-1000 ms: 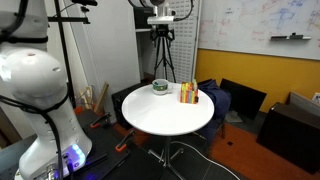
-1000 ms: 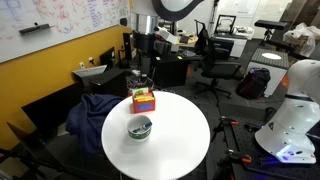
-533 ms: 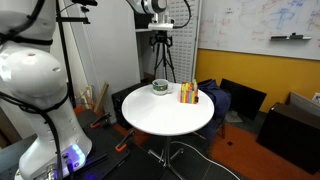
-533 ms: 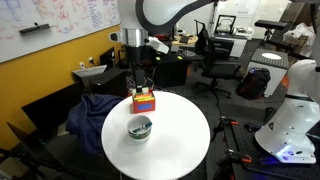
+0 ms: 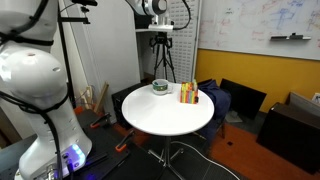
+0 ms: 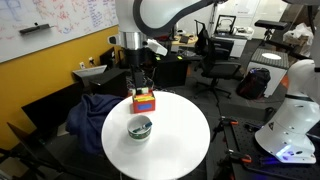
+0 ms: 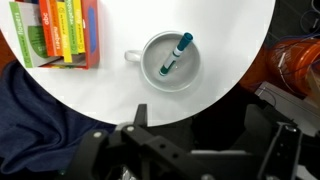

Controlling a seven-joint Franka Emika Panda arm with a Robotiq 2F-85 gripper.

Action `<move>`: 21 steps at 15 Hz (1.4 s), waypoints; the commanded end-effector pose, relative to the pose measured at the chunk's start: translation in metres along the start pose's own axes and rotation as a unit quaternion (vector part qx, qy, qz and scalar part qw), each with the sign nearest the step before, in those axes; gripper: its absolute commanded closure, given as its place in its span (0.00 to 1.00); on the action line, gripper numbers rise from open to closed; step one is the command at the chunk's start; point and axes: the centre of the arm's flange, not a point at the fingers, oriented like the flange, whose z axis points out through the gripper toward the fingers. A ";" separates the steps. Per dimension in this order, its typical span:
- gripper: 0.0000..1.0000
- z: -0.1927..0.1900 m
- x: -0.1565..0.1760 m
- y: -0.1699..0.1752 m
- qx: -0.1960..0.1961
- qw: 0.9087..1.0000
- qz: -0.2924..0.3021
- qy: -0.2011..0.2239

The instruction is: Remove the marker from the mug cup and place it on the table

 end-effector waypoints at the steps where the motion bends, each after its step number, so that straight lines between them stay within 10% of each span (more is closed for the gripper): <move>1: 0.00 0.012 -0.003 0.004 0.010 1.000 0.007 -0.013; 21: 0.00 0.093 0.027 0.000 0.103 0.989 0.101 -0.024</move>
